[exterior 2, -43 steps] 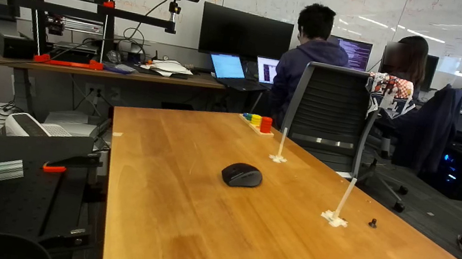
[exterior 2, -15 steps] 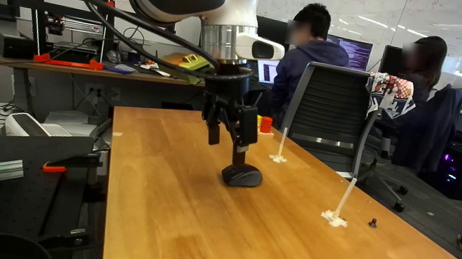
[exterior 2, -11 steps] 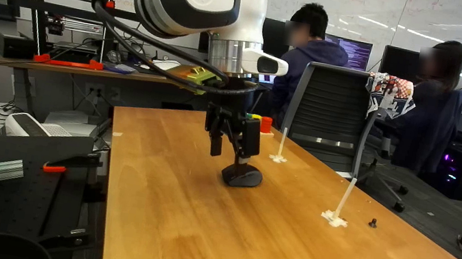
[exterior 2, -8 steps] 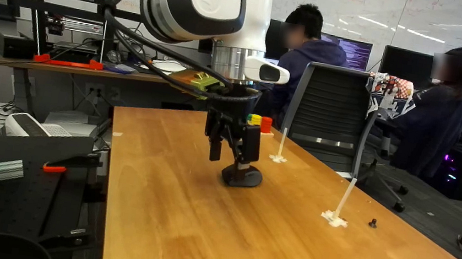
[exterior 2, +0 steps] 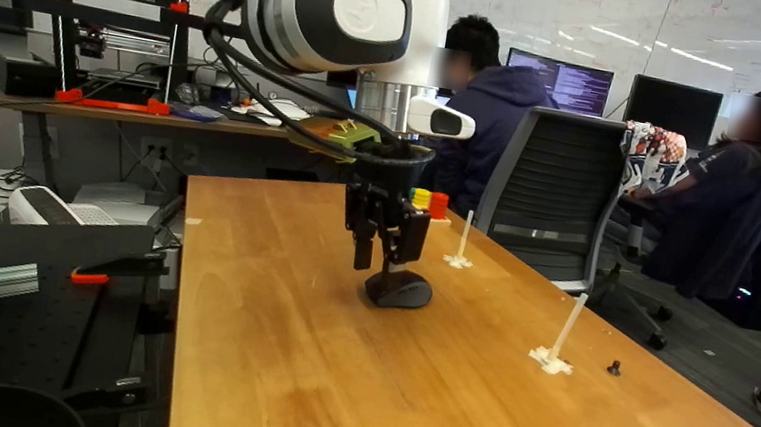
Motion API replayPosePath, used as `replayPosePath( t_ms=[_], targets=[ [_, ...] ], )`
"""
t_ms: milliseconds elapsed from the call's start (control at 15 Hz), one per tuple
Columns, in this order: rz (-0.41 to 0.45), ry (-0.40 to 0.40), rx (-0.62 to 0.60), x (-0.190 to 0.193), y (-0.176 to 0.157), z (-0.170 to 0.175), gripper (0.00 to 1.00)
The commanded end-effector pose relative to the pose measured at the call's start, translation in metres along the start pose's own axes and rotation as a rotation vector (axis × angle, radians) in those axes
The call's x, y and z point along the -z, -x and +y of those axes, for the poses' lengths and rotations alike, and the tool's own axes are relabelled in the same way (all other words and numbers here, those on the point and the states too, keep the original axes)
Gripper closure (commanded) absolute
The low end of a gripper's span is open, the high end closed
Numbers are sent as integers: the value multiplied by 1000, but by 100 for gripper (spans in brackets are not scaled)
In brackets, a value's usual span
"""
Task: Press the right mouse button
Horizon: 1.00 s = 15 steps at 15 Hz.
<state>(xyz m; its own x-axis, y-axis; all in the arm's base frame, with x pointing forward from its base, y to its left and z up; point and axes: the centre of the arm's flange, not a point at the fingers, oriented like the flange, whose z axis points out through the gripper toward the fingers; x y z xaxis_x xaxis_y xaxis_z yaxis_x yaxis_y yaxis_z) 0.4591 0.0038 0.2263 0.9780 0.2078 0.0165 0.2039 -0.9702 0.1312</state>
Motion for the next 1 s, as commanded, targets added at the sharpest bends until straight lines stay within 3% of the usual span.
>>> replayPosePath(
  t_ms=[0, 333, 933],
  targets=[
    [32, -8, -7, 1, -15, -9, 66],
    [70, -17, -11, -2, -21, -15, 100],
    [92, -17, -25, -23, -43, -27, 100]
  ],
)
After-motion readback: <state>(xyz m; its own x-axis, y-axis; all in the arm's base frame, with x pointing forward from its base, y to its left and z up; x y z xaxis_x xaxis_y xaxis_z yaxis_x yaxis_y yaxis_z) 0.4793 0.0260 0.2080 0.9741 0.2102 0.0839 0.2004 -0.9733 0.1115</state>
